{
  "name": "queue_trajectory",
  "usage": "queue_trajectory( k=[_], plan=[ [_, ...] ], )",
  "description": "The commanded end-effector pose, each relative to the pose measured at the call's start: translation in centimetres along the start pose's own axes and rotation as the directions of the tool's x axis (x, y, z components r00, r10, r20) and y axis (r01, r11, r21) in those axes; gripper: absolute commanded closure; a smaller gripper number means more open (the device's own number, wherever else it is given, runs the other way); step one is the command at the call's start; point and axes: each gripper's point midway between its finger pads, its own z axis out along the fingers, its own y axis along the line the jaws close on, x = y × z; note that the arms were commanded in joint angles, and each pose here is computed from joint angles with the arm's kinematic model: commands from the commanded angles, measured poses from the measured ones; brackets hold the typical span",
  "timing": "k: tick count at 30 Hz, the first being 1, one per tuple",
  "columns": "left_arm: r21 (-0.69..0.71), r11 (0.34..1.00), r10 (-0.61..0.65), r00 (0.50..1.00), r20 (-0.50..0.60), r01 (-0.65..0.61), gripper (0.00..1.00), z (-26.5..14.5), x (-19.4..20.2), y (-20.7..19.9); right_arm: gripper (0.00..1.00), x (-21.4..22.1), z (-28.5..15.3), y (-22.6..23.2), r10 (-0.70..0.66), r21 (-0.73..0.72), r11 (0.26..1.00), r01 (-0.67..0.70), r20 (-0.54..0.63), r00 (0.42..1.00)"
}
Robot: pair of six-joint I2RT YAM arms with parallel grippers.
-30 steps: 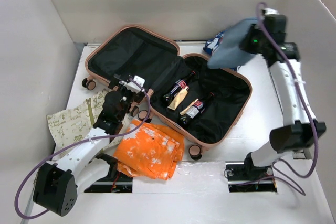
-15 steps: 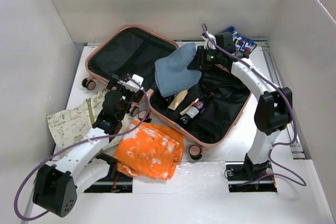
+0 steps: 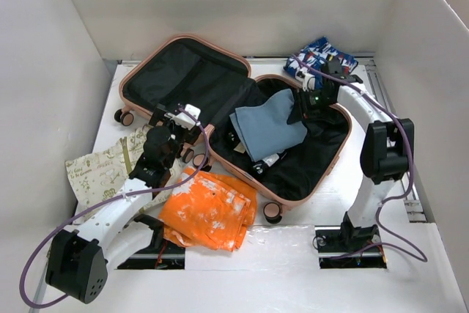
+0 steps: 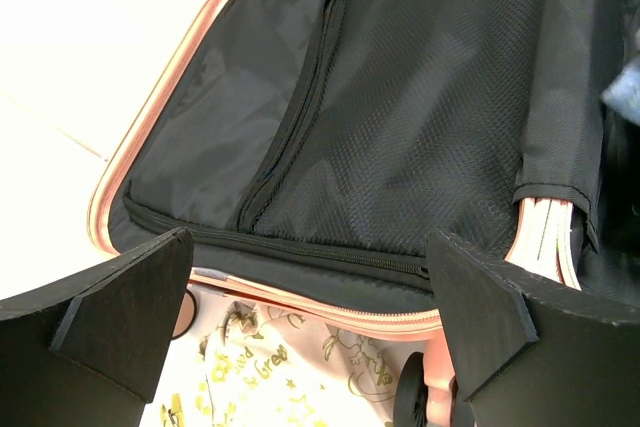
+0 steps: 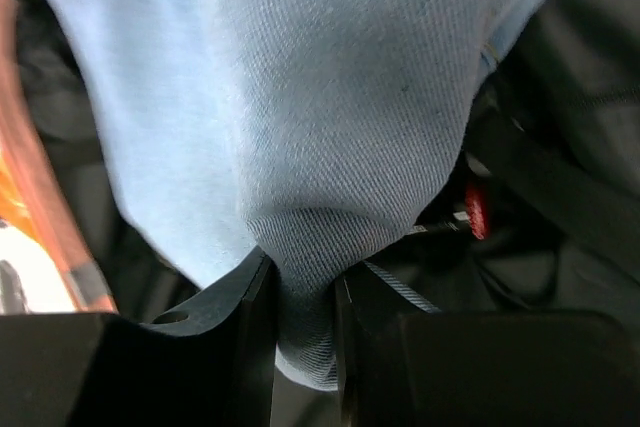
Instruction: Pack the luggage
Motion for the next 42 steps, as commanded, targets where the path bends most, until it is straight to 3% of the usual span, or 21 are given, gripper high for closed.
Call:
queue_trajectory(
  k=[1, 5, 10, 15, 18, 20, 22, 26, 30, 32, 33, 37, 39, 42],
  plan=[
    [-0.020, 1.000, -0.019, 0.997, 0.071, 0.020, 0.00, 0.2, -2.8, 0.9, 1.00, 1.0, -0.9, -1.5, -0.050, 0.074, 0.996, 0.057, -0.087, 0.995],
    [-0.010, 1.000, -0.018, 0.997, 0.075, 0.019, 0.00, 0.2, -2.9, 0.8, 1.00, -0.7, 0.5, -2.5, -0.141, 0.126, 0.979, 0.163, -0.167, 0.976],
    [-0.011, 1.000, -0.009, 0.997, 0.075, 0.010, 0.00, 0.2, -2.9, 0.8, 1.00, -6.2, 0.7, -4.5, -0.236, 0.310, 0.908, 0.283, -0.180, 0.955],
    [-0.012, 1.000, 0.000, 0.997, 0.075, 0.001, 0.00, 0.2, -2.9, 0.8, 0.97, -7.4, 1.0, -5.4, -0.281, 0.389, 0.853, 0.347, -0.219, 0.935],
    [-0.012, 1.000, 0.000, 0.997, 0.075, 0.001, 0.00, 0.2, -2.9, 0.8, 0.79, -7.2, 1.4, -6.3, -0.278, 0.405, 0.842, 0.357, -0.242, 0.930],
    [-0.012, 1.000, 0.000, 0.997, 0.075, 0.001, 0.00, 0.2, -2.9, 0.8, 0.48, -7.2, 1.1, -6.8, -0.273, 0.433, 0.826, 0.359, -0.251, 0.929],
    [-0.012, 1.000, 0.009, 0.997, 0.075, -0.008, 0.00, 0.2, -2.9, 0.9, 0.32, -8.8, -0.7, -6.2, -0.303, 0.493, 0.784, 0.377, -0.226, 0.926],
    [-0.013, 1.000, 0.009, 0.997, 0.075, -0.008, 0.00, 0.2, -2.9, 0.9, 0.20, -11.8, -5.2, -4.8, -0.361, 0.639, 0.666, 0.386, -0.177, 0.916],
    [-0.016, 1.000, 0.007, 0.997, 0.083, -0.006, 0.00, 0.3, -3.3, 1.1, 0.16, -13.4, -7.7, 0.0, -0.472, 0.700, 0.588, 0.405, -0.109, 0.875],
    [-0.012, 1.000, -0.001, 0.997, 0.075, 0.002, 0.00, 0.2, -3.1, 0.9, 0.23, -12.9, -5.9, 1.4, -0.511, 0.672, 0.598, 0.436, -0.099, 0.854],
    [-0.012, 1.000, -0.002, 0.997, 0.075, 0.002, 0.00, 0.2, -3.1, 0.9, 0.41, -13.2, -4.3, 2.6, -0.552, 0.656, 0.602, 0.456, -0.071, 0.831],
    [0.000, 1.000, -0.026, 0.998, 0.054, 0.026, 0.00, 0.4, -3.2, 0.8, 0.95, -11.0, 0.6, 1.4, -0.476, 0.573, 0.700, 0.426, -0.070, 0.877],
    [0.000, 1.000, -0.030, 0.999, 0.031, 0.030, 0.00, 0.5, -2.6, 0.6, 1.00, -10.4, 3.5, 1.6, -0.466, 0.460, 0.775, 0.434, -0.048, 0.883],
    [0.006, 0.997, -0.082, 0.996, 0.018, 0.082, 0.00, 0.5, -2.8, 0.5, 1.00, -10.4, 7.6, 2.6, -0.500, 0.331, 0.817, 0.471, 0.002, 0.866]
  ],
)
